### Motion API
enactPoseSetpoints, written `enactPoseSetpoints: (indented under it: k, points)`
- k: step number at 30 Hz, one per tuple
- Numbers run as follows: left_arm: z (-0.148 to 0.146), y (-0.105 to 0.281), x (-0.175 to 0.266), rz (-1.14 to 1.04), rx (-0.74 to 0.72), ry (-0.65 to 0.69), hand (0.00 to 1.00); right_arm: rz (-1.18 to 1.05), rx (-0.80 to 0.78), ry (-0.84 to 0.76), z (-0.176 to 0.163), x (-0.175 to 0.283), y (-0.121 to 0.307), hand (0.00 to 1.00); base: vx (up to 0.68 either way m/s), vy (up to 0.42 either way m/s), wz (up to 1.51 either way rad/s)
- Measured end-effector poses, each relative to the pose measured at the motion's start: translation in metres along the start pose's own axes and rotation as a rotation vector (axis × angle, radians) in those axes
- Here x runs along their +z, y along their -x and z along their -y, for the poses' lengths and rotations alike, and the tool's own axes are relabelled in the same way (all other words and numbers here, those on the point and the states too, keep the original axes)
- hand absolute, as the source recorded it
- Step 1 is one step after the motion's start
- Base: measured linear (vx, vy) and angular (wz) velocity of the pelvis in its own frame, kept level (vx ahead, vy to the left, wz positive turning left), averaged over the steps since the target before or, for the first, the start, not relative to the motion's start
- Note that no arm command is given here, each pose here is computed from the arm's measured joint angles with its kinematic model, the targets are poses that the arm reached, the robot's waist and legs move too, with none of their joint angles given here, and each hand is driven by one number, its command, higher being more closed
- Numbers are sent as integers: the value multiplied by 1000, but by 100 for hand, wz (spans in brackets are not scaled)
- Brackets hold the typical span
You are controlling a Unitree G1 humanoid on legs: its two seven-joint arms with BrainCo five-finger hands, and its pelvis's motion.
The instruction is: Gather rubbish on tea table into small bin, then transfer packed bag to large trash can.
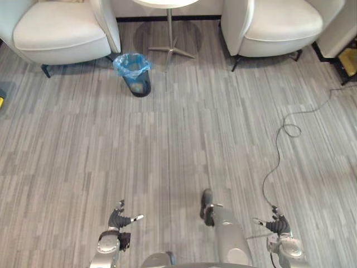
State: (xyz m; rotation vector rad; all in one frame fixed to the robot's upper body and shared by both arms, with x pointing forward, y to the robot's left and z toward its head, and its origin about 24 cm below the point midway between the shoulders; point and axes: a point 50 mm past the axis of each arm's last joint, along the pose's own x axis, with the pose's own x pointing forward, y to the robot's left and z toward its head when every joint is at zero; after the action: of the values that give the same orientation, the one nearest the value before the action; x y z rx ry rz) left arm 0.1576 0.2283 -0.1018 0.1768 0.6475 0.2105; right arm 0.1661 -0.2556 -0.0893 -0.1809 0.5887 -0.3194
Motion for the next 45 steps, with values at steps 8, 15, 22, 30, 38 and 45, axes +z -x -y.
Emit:
enactPoseSetpoints:
  k: [8, 15, 22, 30, 38, 45]
  points:
    - [13, 10, 0, 24, -14, 53, 0, 22, -37, -49, 6, 8, -5, 0, 780, -57, -48]
    - [8, 14, -18, -52, -2, 40, 0, -66, -26, -52, -2, -13, 0, 0, 772, 161, -9]
    - [9, 7, -13, -44, 4, 31, 0, -68, -3, -12, -6, -15, 2, 0, 681, -63, 56]
    - [17, 5, -12, -51, -4, 55, 0, 14, -4, -24, -6, 5, -1, 0, 554, -227, 52]
    - [20, -1, -2, -17, -15, 50, 0, 203, -46, -19, 9, 44, 2, 0, 298, 16, 35]
    - [13, 17, -34, -106, -32, -19, 0, 420, 50, 115, -20, 91, 2, 0, 117, 34, 11]
